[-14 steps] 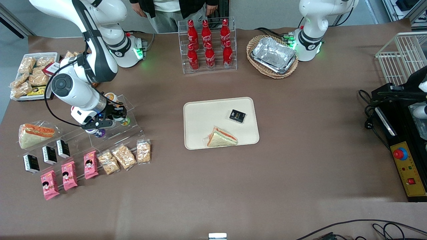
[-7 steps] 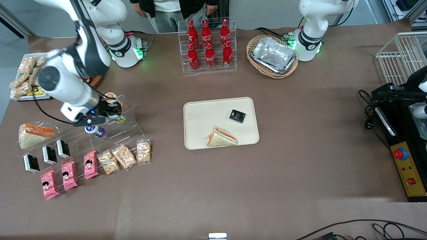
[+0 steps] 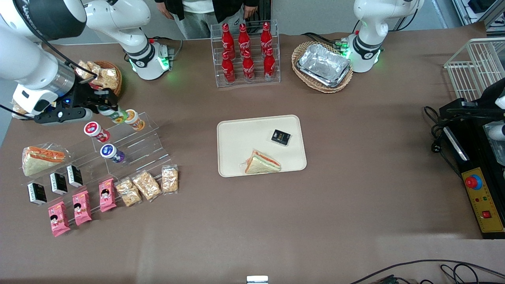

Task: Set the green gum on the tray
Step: 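Carry the green gum tub over the cream tray beside the sandwich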

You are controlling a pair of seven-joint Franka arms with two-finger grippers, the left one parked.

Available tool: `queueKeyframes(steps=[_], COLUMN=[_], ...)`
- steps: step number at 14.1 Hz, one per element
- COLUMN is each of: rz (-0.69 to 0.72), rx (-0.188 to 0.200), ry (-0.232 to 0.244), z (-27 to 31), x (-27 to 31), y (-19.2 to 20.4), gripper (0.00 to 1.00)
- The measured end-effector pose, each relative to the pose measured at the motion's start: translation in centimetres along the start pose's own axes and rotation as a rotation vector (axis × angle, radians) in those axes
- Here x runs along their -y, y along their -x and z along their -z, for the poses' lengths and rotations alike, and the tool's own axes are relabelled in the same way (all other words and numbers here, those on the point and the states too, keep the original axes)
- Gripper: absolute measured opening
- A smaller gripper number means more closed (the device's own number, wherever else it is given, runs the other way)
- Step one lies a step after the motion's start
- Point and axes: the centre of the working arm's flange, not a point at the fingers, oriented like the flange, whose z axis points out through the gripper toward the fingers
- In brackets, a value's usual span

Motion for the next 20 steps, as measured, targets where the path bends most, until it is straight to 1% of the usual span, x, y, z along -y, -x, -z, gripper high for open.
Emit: queueKeyframes(steps=[1, 2, 4, 6, 8, 10, 12, 15, 17, 20], rz=[-0.033, -0.07, -0.139, -0.186, -0.201, -0.183, -0.184, -0.176, -0.155, -0.132], rx=[0.004, 0.013, 0.015, 0.008, -0.013, -0.034, -0.056, -0.062, -0.047, -0.018], ry=[-0.03, -0.048, -0.046, -0.042, -0.074, -0.095, -0.08, -0.007, 0.006, 0.004], z=[0.0, -0.2, -0.8, -1.8, -3.8, -8.2, -15.3, -25.0, -29.1, -32.2], x=[1.9, 4.6, 11.3, 17.7, 22.5, 25.2, 26.9, 30.0, 31.8, 33.4], y=[0.0, 0.2, 0.7, 1.2, 0.6, -1.3, -3.1, -3.6, -3.2, -2.4], gripper=[0.59, 0.59, 0.59, 0.59, 0.59, 0.59, 0.59, 0.59, 0.59, 0.59])
